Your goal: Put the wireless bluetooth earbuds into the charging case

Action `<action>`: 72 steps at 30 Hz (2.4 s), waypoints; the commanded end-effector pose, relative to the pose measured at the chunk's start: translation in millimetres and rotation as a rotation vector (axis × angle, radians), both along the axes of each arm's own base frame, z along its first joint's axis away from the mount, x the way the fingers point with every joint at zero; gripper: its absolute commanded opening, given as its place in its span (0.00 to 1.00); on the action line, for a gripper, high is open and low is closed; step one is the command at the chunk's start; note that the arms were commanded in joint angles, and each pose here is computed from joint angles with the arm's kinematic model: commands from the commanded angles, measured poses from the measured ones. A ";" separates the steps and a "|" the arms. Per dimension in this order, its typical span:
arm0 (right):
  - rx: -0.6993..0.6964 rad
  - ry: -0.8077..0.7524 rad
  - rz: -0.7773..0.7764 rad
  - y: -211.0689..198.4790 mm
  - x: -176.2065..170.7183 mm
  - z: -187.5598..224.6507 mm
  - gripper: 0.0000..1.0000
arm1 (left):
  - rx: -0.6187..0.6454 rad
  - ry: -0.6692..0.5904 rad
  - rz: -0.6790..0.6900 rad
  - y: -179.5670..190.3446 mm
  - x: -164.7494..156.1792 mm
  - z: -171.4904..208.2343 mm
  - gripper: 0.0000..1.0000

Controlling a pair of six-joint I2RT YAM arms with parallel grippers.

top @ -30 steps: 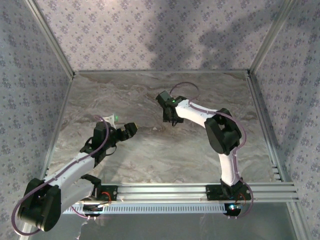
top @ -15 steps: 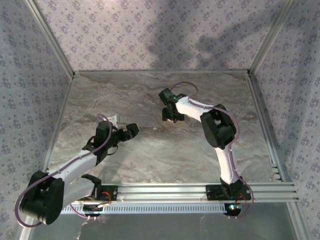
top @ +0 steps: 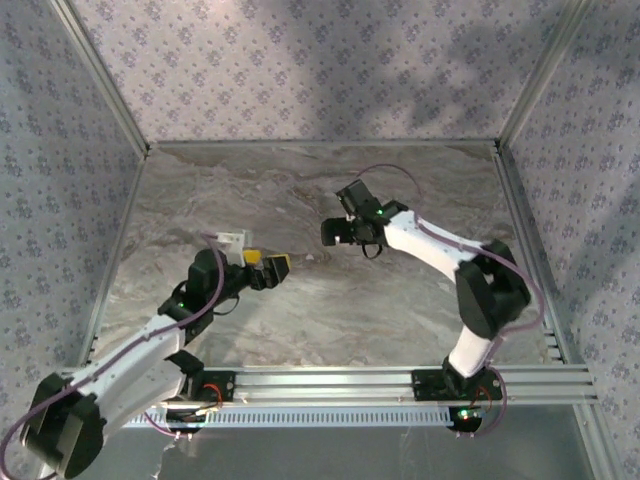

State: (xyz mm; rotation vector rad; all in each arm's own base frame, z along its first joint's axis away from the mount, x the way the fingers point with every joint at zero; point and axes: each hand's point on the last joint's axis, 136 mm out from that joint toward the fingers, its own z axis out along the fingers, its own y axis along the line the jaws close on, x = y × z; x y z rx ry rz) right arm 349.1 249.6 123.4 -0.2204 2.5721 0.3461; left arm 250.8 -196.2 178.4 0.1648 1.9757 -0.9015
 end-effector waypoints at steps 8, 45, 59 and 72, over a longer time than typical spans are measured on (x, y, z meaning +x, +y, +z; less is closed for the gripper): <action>0.171 -0.274 0.107 -10.9 -76.7 56.7 1.00 | 0.057 -0.273 0.000 13.7 -17.8 44.1 1.00; 0.261 -0.498 -0.247 -166.9 -28.3 88.5 1.00 | 0.446 0.015 0.357 94.9 65.6 16.8 1.00; 0.086 -0.597 -0.659 -297.8 -29.1 38.7 1.00 | 0.505 0.066 0.627 203.0 65.5 -26.2 1.00; -0.063 -0.660 -0.745 -327.7 -27.4 13.4 1.00 | 0.553 -0.045 0.692 223.4 101.0 -59.4 1.00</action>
